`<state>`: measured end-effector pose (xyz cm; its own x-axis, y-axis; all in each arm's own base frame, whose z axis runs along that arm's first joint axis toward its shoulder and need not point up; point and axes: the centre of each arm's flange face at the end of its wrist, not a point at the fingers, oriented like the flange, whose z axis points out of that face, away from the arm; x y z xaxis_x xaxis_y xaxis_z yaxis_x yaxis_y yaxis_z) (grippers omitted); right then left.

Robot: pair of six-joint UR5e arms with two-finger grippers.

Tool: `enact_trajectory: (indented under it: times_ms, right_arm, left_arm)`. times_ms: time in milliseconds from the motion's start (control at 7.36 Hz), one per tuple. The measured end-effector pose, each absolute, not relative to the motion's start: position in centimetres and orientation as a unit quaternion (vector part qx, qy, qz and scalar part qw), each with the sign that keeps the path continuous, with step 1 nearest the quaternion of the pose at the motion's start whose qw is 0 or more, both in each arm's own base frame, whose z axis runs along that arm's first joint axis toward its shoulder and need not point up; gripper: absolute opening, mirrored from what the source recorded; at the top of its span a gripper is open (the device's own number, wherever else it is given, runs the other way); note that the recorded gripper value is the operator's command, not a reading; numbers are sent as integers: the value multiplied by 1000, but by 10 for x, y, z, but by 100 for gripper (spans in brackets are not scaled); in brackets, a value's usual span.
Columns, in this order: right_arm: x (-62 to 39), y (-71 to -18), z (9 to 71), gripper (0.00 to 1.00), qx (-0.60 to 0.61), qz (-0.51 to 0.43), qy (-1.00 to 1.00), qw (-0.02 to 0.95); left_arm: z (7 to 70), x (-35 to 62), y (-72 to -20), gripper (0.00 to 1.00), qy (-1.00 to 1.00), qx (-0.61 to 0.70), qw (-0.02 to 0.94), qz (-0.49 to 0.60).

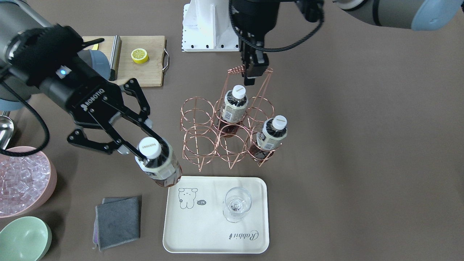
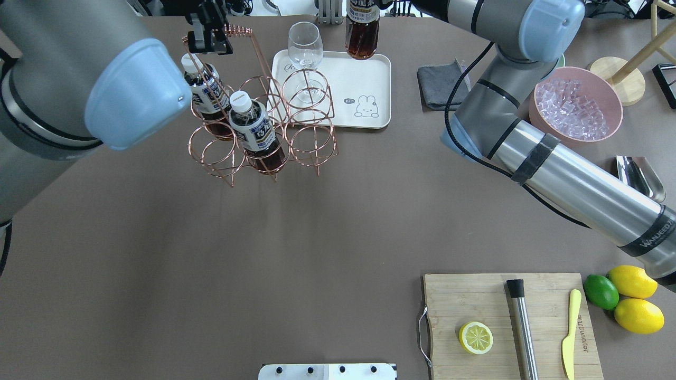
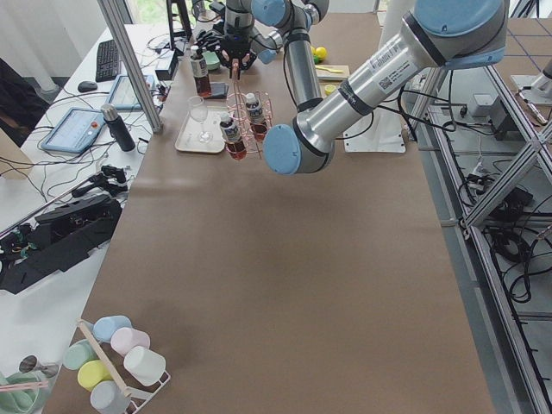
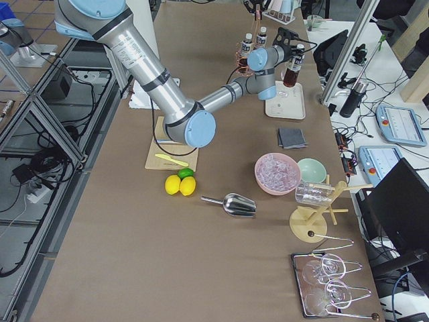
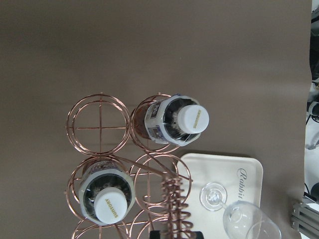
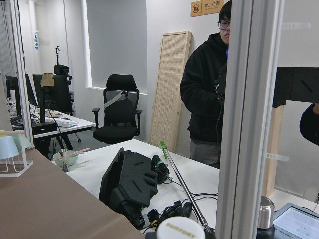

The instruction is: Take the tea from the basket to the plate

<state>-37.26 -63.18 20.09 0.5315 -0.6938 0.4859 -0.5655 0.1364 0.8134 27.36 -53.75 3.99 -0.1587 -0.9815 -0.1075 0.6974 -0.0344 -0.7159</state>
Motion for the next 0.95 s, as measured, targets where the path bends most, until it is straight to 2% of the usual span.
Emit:
enact_trajectory:
  times_ms: [544,951]
  right_arm:
    - [-432,-614,255,0,666,-53,-463,583]
    - [-457,-597,278,0,668,-57,-464,579]
  left_arm:
    - [162,146,-593,0,299,-175,636,-690]
    - [300,53,-657,0,267,-156,649,-695]
